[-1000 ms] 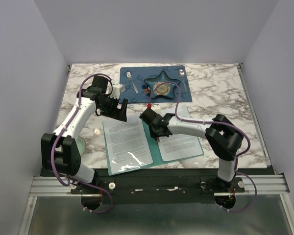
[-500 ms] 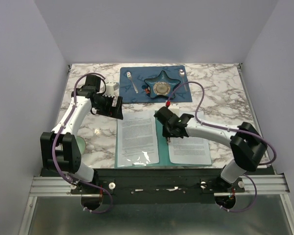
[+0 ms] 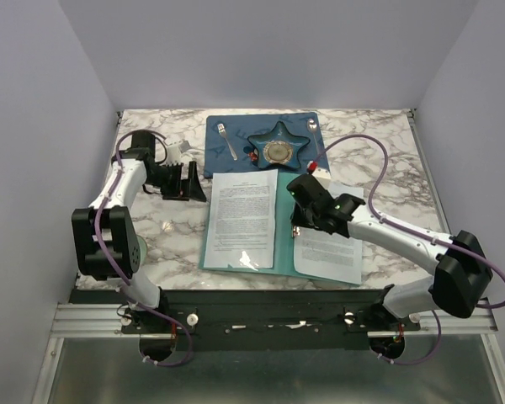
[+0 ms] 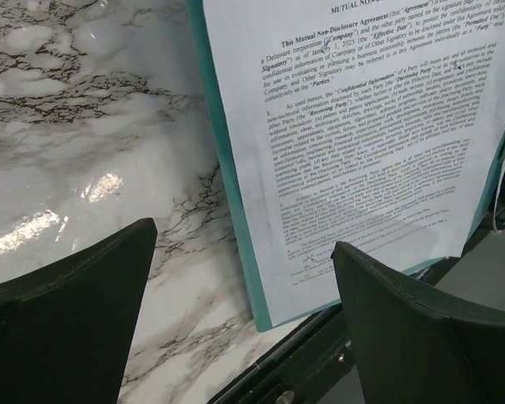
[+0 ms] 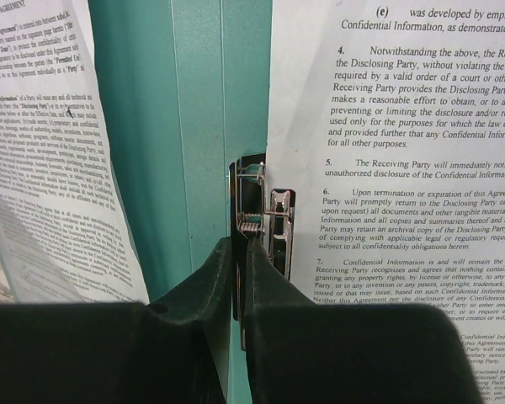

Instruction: Put the files into the folder

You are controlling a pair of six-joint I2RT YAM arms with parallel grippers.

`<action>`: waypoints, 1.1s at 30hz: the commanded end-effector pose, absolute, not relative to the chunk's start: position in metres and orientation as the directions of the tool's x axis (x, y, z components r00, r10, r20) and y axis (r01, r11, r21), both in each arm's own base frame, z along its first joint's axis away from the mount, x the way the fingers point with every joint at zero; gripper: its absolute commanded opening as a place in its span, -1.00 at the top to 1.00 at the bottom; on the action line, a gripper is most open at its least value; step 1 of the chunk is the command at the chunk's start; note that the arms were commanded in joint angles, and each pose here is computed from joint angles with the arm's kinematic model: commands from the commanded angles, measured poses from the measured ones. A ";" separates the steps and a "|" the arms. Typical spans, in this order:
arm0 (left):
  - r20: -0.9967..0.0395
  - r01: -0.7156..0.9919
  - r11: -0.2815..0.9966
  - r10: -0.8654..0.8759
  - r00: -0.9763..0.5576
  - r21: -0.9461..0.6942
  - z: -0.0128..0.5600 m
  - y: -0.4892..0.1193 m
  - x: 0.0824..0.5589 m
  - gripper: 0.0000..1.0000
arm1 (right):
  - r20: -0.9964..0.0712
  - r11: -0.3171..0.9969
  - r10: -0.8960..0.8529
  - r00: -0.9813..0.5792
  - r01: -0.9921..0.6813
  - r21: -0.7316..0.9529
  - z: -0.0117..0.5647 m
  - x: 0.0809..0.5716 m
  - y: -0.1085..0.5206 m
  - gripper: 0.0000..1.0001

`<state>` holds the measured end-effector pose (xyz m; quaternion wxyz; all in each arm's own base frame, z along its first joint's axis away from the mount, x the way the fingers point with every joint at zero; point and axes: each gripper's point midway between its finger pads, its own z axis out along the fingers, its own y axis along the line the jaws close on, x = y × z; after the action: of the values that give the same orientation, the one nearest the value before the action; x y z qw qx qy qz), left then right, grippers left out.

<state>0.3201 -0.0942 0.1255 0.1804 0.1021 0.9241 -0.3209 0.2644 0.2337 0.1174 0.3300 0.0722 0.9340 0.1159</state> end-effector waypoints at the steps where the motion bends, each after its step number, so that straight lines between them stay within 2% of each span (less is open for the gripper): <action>1: -0.426 0.349 0.676 0.058 -0.903 -0.649 0.139 -0.098 0.319 -0.97 | -0.606 0.929 0.289 -0.741 0.063 0.366 0.136 0.270 0.240 0.99; 9: -0.380 0.337 0.630 0.071 -0.922 -0.700 0.123 -0.104 0.309 -0.97 | -0.592 0.894 0.327 -0.737 0.037 0.447 0.148 0.273 0.252 0.99; 16: -0.382 0.347 0.661 0.099 -0.919 -0.665 0.110 -0.094 0.309 -0.97 | -0.581 0.874 0.333 -0.742 0.011 0.486 0.157 0.276 0.262 0.99; 29: -0.351 0.337 0.486 0.066 -0.934 -0.806 0.125 -0.119 0.285 -0.97 | -0.532 0.824 0.373 -0.760 0.007 0.566 0.149 0.280 0.281 0.99; 33: -0.347 0.334 0.498 0.071 -0.935 -0.800 0.124 -0.117 0.281 -0.94 | -0.530 0.829 0.370 -0.763 0.015 0.559 0.142 0.280 0.281 0.99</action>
<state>0.2889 -0.1132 0.1132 0.1319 0.1142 0.8689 -0.4632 0.2752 0.2716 0.1399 0.3249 0.0980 0.9074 0.2478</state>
